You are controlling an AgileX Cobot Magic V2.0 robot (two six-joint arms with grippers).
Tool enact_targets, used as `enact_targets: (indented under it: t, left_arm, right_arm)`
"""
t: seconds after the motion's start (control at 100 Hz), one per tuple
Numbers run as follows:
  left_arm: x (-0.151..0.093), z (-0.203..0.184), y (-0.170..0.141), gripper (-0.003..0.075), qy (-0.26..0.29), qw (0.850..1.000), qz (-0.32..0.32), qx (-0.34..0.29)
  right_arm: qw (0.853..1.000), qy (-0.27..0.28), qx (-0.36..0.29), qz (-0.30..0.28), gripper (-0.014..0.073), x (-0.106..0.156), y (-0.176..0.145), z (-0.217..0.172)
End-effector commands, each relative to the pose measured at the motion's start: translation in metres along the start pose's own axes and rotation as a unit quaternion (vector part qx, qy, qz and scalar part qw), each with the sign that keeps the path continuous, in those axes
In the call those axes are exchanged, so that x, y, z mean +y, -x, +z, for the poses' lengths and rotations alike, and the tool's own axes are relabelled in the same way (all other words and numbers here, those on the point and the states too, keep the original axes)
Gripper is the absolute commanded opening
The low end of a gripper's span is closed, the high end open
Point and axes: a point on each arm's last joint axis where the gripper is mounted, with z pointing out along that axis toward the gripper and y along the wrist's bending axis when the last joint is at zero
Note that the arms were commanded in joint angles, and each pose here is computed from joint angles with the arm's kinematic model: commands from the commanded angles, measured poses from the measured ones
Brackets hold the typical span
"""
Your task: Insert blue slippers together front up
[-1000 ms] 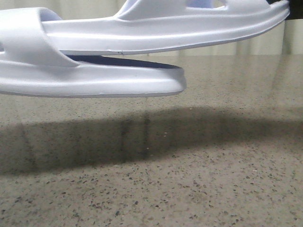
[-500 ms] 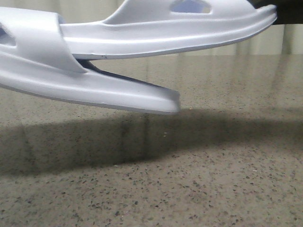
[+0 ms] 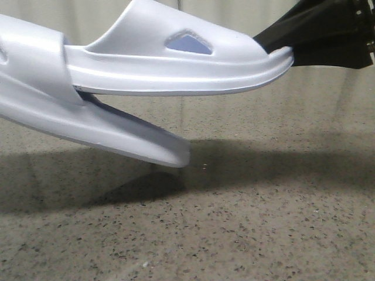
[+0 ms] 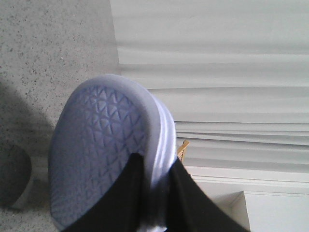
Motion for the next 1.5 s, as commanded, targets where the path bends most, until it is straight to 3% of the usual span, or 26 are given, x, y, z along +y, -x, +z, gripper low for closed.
enact_targets:
  t: [0.0, 0.29, 0.46, 0.58, 0.75, 0.84, 1.05, 1.3, 1.49]
  left_arm:
    - [-0.016, -0.002, -0.016, 0.0016, -0.041, 0.995, -0.025, 0.092]
    - [-0.016, -0.001, -0.015, 0.0016, -0.042, 0.996, -0.011, 0.083]
    - [-0.016, -0.001, -0.014, 0.0016, -0.042, 0.996, -0.011, 0.078]
    - [-0.016, -0.001, -0.013, 0.0016, -0.041, 0.996, -0.011, 0.074]
    - [-0.016, -0.001, -0.012, 0.0016, -0.041, 0.997, -0.012, 0.068]
    - [-0.016, -0.001, -0.011, 0.0016, -0.04, 0.997, -0.012, 0.063]
    - [-0.016, 0.0, -0.009, 0.0016, -0.04, 0.998, -0.012, 0.051]
    - [-0.014, 0.0, -0.006, 0.0016, -0.031, 0.999, 0.007, 0.031]
    - [-0.011, 0.006, -0.001, 0.0016, -0.015, 1.0, 0.001, 0.026]
  right_arm:
    - [0.992, 0.117, 0.034, -0.016, -0.0107, 0.031, -0.004, -0.003]
    - [0.994, 0.035, -0.017, -0.098, -0.0106, 0.018, 0.005, -0.002]
    - [0.993, -0.014, -0.043, -0.111, -0.0081, 0.01, 0.011, -0.002]
    - [0.991, -0.034, -0.06, -0.113, 0.0037, 0.007, 0.014, -0.004]
    - [0.988, -0.057, -0.084, -0.116, 0.0334, 0.006, 0.018, -0.008]
    - [0.984, -0.071, -0.108, -0.122, 0.043, 0.008, 0.021, -0.014]
    - [0.962, -0.101, -0.203, -0.152, 0.0448, 0.025, 0.027, -0.047]
    - [0.916, -0.129, -0.338, -0.175, 0.0448, 0.048, 0.026, -0.1]
    - [0.897, -0.116, -0.376, -0.2, 0.0448, 0.061, 0.018, -0.122]
